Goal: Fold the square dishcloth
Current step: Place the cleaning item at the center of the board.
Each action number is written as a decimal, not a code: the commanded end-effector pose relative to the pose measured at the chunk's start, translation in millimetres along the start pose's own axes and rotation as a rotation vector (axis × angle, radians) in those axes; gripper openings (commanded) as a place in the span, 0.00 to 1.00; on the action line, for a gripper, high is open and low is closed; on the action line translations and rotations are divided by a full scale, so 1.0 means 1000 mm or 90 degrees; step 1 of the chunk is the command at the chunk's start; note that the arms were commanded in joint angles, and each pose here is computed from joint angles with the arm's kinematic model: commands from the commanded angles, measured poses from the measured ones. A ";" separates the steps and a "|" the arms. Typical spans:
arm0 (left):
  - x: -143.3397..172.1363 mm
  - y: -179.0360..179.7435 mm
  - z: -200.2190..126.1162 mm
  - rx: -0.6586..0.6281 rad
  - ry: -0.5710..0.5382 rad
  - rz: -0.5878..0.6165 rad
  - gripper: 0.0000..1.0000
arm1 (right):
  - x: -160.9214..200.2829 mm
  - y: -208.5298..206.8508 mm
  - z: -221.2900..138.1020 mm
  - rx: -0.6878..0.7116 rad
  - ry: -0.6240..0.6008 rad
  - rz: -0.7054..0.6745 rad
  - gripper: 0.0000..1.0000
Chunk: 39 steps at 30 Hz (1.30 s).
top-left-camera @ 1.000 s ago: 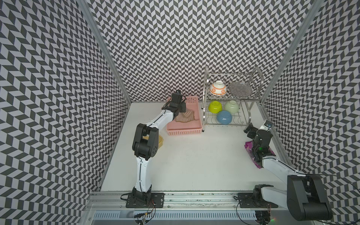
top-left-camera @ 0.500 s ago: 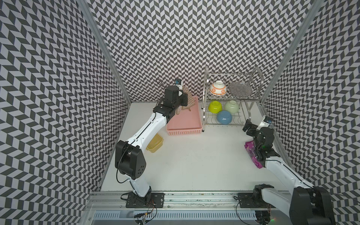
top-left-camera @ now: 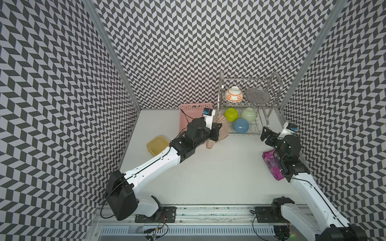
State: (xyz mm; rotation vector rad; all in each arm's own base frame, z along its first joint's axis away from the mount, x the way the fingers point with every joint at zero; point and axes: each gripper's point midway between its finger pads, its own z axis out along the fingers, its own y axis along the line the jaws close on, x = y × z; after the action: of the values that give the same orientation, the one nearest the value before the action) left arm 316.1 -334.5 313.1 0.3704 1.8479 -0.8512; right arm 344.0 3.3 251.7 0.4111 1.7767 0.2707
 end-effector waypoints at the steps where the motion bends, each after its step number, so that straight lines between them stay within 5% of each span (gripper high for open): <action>1: -0.002 -0.033 -0.014 0.072 -0.070 -0.104 0.00 | 0.008 0.009 -0.012 -0.019 0.051 0.010 1.00; 7: 0.047 -0.055 -0.026 0.096 -0.055 -0.170 0.00 | 0.023 0.020 -0.020 -0.052 0.115 -0.008 1.00; 14: 0.127 -0.009 -0.027 0.021 0.004 -0.255 0.00 | 0.065 0.028 -0.015 -0.060 0.213 -0.053 0.98; 19: 0.175 0.037 -0.039 -0.074 0.024 -0.269 0.09 | 0.102 0.045 -0.010 -0.080 0.269 -0.091 0.98; 32: 0.207 0.119 -0.075 -0.244 0.029 -0.228 0.58 | 0.205 0.104 -0.032 -0.203 0.402 -0.195 0.93; 39: 0.220 0.156 -0.104 -0.331 0.069 -0.231 0.61 | 0.239 0.133 -0.072 -0.267 0.409 -0.277 0.82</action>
State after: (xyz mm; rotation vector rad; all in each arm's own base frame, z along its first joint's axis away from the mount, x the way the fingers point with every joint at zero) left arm 250.5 -201.6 95.4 -0.2434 2.1287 -0.6526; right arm 243.9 213.7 99.8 -0.3859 2.3792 0.4920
